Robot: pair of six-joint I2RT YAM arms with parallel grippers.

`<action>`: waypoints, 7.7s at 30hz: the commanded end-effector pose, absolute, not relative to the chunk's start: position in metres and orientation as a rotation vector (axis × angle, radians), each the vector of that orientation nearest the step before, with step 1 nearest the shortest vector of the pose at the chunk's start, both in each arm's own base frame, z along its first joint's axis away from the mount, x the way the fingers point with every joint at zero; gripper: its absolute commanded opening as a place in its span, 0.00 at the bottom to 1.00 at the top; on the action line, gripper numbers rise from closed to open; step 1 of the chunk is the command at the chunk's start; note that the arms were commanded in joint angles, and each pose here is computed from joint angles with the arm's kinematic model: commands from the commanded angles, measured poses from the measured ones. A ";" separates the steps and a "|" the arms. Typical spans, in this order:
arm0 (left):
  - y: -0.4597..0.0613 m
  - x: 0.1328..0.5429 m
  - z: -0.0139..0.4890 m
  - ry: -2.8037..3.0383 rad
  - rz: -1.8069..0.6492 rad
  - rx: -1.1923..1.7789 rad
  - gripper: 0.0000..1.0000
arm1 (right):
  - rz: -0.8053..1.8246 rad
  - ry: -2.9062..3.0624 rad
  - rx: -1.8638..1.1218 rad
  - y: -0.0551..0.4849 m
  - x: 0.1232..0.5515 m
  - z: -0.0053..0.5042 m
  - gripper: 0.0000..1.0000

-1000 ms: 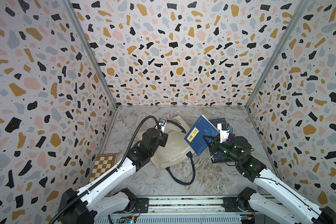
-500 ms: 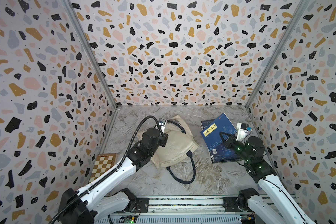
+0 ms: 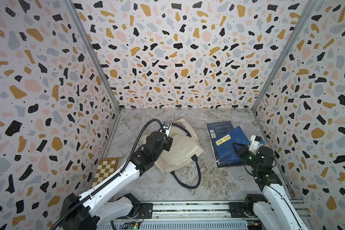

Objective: Take out the books from the canvas bag
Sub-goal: Place the book on the book, then adjust the canvas bag at the center of the board.

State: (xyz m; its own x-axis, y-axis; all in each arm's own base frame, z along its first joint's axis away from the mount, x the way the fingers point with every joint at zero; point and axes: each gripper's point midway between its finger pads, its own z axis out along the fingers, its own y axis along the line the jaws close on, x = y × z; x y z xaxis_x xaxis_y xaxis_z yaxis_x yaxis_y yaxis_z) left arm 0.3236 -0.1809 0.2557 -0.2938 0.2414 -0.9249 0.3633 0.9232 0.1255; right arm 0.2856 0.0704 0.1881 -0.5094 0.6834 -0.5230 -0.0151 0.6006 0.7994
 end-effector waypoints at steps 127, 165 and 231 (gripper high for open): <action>-0.170 0.331 0.321 1.930 -0.170 0.224 0.00 | 1.140 2.320 0.065 0.287 0.167 0.112 0.73; -0.178 0.296 0.390 1.765 -0.362 0.139 0.00 | 1.340 2.442 0.328 0.343 0.143 0.073 0.74; -0.096 0.275 0.399 1.694 -0.023 0.044 0.99 | 1.163 2.264 -0.121 0.370 0.232 0.156 0.00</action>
